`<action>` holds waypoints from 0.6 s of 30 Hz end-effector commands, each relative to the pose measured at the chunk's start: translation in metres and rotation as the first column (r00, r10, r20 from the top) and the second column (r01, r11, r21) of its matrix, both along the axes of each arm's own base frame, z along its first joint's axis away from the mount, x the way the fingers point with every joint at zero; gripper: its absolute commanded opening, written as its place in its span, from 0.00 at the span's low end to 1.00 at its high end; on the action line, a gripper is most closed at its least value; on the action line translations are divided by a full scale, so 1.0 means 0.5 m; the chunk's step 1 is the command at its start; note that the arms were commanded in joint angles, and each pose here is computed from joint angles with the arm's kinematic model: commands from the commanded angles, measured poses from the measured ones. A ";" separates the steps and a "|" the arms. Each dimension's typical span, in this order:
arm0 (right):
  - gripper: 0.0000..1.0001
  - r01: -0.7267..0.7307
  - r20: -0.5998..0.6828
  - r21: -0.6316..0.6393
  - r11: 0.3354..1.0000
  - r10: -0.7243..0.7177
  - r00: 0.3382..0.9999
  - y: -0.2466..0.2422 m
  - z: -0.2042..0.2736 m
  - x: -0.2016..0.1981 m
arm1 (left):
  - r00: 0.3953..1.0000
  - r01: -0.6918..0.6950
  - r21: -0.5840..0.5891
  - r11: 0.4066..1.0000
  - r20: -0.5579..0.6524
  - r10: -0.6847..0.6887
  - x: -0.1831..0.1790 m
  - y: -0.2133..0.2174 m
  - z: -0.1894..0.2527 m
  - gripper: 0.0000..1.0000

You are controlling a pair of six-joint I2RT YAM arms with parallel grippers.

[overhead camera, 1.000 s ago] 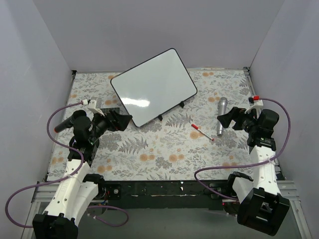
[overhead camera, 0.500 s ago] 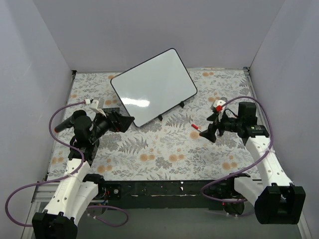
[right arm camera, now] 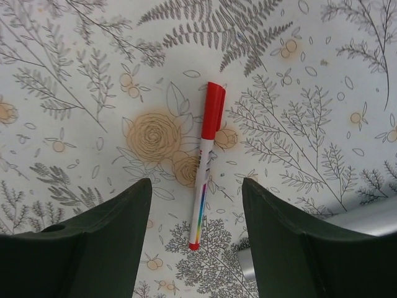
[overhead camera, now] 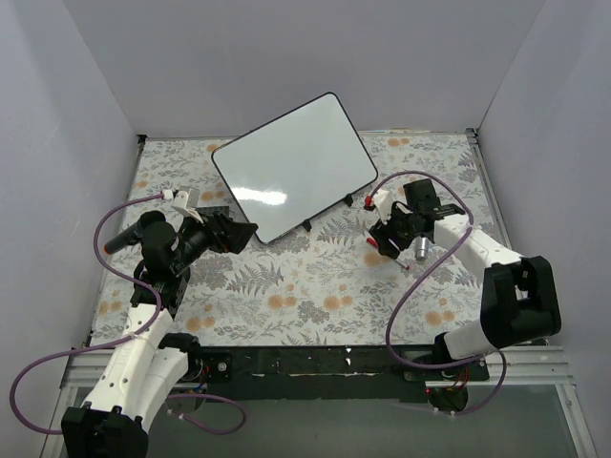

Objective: Write a sentence on the whiteboard
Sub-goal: Pick up the whiteboard marker from the center of the board.

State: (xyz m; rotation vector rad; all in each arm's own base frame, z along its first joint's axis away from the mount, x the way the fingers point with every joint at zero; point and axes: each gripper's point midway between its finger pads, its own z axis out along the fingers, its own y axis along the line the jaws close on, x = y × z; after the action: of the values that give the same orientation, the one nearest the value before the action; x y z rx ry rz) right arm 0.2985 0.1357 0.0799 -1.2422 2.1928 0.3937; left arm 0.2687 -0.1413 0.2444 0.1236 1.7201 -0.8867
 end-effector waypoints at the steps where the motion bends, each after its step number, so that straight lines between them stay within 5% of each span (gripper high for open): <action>1: 0.66 0.090 0.002 -0.131 0.987 -0.091 0.996 -0.044 -0.034 0.027 | 1.000 0.013 0.003 1.000 0.025 -0.013 -0.005 -0.004 0.009 0.98; 13: 0.51 0.088 -0.124 -0.174 0.981 -0.111 0.986 -0.053 -0.114 -0.005 | 1.000 0.014 0.003 1.000 0.027 -0.014 -0.004 -0.004 0.010 0.98; 18: 0.37 0.072 -0.178 -0.180 0.981 -0.105 0.978 -0.053 -0.136 -0.024 | 1.000 0.016 0.003 1.000 0.019 -0.016 -0.003 -0.005 0.006 0.98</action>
State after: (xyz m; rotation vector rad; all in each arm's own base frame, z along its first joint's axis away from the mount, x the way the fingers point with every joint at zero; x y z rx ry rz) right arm 0.2962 0.1075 0.0218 -1.2218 2.4431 0.2606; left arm 0.2686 -0.1415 0.2444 0.1239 1.7201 -0.8870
